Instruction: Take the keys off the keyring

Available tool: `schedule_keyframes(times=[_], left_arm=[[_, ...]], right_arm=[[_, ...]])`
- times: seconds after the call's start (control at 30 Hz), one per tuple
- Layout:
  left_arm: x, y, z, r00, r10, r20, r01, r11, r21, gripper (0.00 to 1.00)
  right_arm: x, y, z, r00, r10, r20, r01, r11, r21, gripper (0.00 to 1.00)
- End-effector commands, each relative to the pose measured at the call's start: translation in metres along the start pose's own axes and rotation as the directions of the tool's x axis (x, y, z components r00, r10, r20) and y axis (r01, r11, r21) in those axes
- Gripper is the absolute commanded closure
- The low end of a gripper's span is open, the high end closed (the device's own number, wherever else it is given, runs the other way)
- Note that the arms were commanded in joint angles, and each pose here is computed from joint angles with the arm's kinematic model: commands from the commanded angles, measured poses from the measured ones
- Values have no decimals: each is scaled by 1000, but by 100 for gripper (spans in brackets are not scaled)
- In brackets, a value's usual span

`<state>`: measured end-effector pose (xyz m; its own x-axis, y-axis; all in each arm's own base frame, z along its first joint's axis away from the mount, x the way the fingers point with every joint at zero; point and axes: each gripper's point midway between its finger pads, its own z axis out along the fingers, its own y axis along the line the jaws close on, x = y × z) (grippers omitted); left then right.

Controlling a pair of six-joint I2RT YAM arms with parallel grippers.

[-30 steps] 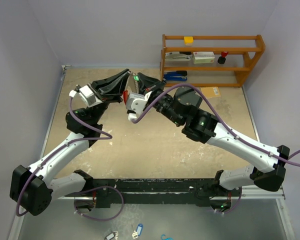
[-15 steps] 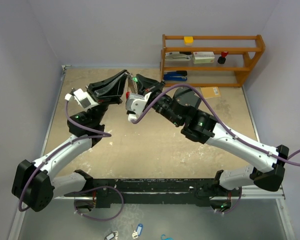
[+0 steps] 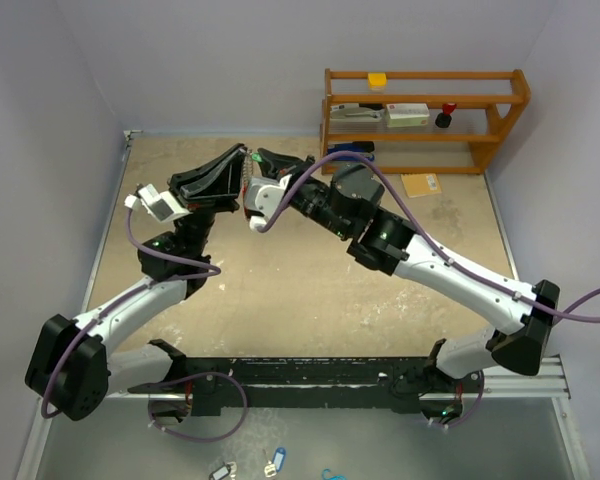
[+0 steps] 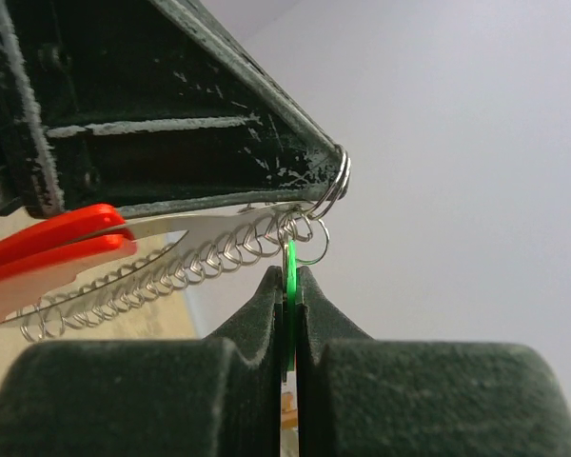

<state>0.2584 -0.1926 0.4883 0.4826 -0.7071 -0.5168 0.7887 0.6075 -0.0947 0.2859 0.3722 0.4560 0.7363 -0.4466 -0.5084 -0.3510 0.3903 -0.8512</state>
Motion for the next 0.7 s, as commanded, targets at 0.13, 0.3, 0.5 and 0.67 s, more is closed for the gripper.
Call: schedule_keyframes(times=[0.13,0.3,0.5,0.67], left_arm=[[-68,-15,4,967,-17,252,10,999,31,100],[-73,-15,6,964,-3,266,-4,1000,26,100],[-49,5,2,982,92,165,-82,994,-67,100],[-13,35,-13,976,217,-31,-219,959,-181,100]], right_arm=[[17,0,17,989,144,34,-141,988,-67,100],[33,16,28,986,169,11,-167,981,-102,100],[50,11,26,986,167,-27,-169,984,-65,100],[75,-2,8,976,198,-90,-199,980,1,100]])
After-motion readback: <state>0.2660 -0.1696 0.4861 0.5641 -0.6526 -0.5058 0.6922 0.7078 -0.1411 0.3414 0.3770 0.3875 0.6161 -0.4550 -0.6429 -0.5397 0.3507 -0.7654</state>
